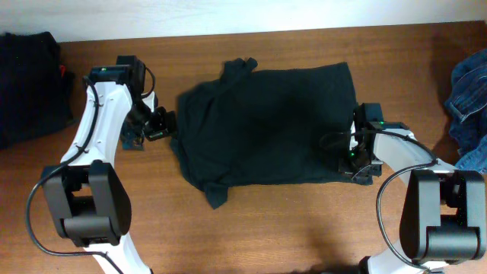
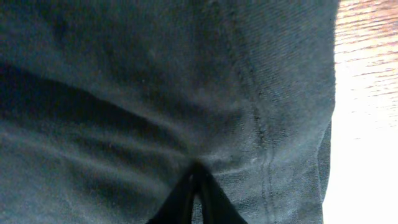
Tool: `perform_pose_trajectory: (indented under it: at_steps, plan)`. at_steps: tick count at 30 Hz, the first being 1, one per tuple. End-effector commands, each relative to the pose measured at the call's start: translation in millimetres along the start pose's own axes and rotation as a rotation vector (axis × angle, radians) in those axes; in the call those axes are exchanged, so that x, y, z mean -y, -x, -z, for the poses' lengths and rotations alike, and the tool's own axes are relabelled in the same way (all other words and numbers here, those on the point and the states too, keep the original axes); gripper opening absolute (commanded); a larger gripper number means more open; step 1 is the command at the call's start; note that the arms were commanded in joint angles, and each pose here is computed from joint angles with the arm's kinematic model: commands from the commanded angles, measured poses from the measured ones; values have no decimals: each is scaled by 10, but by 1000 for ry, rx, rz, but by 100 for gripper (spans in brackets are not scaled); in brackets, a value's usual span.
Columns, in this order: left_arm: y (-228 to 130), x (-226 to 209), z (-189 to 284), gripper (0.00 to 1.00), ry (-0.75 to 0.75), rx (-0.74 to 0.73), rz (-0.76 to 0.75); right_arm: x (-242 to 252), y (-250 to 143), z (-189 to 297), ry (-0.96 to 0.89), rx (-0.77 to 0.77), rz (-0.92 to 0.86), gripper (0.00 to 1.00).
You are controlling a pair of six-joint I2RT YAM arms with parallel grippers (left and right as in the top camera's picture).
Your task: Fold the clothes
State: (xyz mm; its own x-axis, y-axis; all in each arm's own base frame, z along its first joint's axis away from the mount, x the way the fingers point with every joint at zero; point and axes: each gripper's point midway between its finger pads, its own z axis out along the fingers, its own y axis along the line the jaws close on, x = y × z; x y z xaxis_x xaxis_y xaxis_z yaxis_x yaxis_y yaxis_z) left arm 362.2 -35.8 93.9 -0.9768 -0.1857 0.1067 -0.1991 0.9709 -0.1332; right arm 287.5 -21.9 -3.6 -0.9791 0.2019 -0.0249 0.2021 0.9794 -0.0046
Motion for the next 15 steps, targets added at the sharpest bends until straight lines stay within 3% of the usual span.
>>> perform_pose_trajectory:
  at_steps: [1,5,12,15]
  plan:
    - [-178,178,-64,82,-59,-50,-14,-76,-104,-83,49,-35,-9,14]
    - [-447,205,-361,77,-60,-147,-23,-76,-107,-83,49,-36,-9,16]
    - [-753,209,-826,53,-129,-231,-2,-89,-106,-82,57,-36,-9,18]
    - [-837,173,-933,52,-121,-250,21,-91,-106,-82,57,-36,-9,18]
